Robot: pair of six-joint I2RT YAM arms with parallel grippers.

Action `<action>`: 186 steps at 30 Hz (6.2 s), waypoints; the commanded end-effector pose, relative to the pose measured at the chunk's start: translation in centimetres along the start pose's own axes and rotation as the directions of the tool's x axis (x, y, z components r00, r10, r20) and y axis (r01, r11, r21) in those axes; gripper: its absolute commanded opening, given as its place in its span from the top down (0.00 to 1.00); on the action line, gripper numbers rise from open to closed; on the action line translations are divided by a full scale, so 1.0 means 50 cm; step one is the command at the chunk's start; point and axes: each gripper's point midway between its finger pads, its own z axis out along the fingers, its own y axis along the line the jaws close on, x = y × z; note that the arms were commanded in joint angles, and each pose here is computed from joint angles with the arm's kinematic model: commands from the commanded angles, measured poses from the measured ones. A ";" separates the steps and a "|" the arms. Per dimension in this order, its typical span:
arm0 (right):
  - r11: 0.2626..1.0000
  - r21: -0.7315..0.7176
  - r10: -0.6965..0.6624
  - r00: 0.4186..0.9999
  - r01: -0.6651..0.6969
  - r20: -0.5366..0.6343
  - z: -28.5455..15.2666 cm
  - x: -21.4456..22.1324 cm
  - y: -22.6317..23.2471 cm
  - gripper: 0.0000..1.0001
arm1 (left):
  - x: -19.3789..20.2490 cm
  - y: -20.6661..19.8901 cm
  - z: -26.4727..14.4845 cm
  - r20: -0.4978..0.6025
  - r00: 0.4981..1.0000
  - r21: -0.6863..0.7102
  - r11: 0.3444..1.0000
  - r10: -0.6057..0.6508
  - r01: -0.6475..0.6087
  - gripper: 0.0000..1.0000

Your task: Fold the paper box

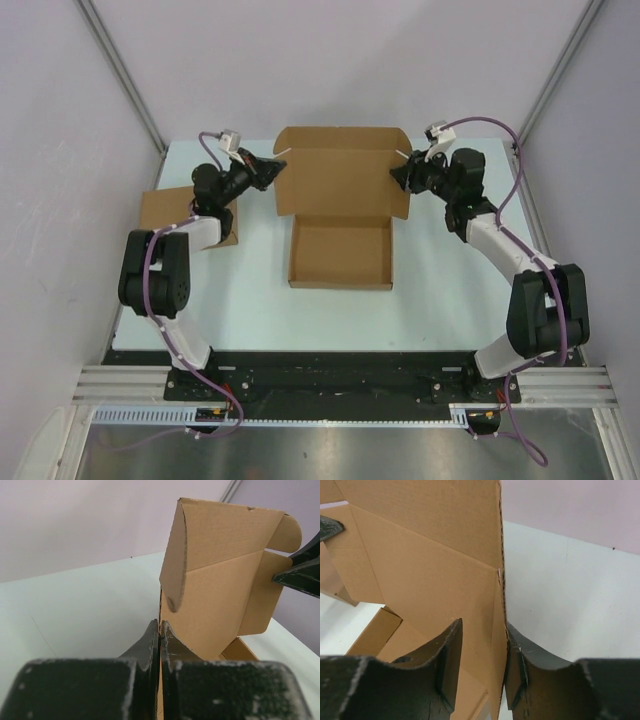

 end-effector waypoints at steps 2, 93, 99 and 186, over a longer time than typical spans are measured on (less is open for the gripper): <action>0.999 0.022 -0.044 0.994 0.042 0.098 -0.023 -0.081 0.015 0.61 | -0.050 -0.035 -0.005 0.042 0.995 0.014 0.996 0.090 -0.091 1.00; 0.998 -0.044 0.048 0.993 -0.044 0.110 0.065 -0.033 -0.023 0.94 | -0.023 -0.018 -0.005 -0.021 0.995 -0.036 0.994 0.100 -0.101 1.00; 0.996 0.085 0.009 0.997 -0.016 0.075 0.055 -0.013 -0.007 0.99 | -0.040 -0.059 -0.003 -0.009 0.992 -0.051 0.991 0.125 -0.126 1.00; 0.925 0.379 -0.111 0.981 0.043 0.159 -0.460 0.106 0.329 0.16 | 0.321 -0.191 -0.364 -0.028 0.998 -0.698 0.714 0.054 -0.058 0.82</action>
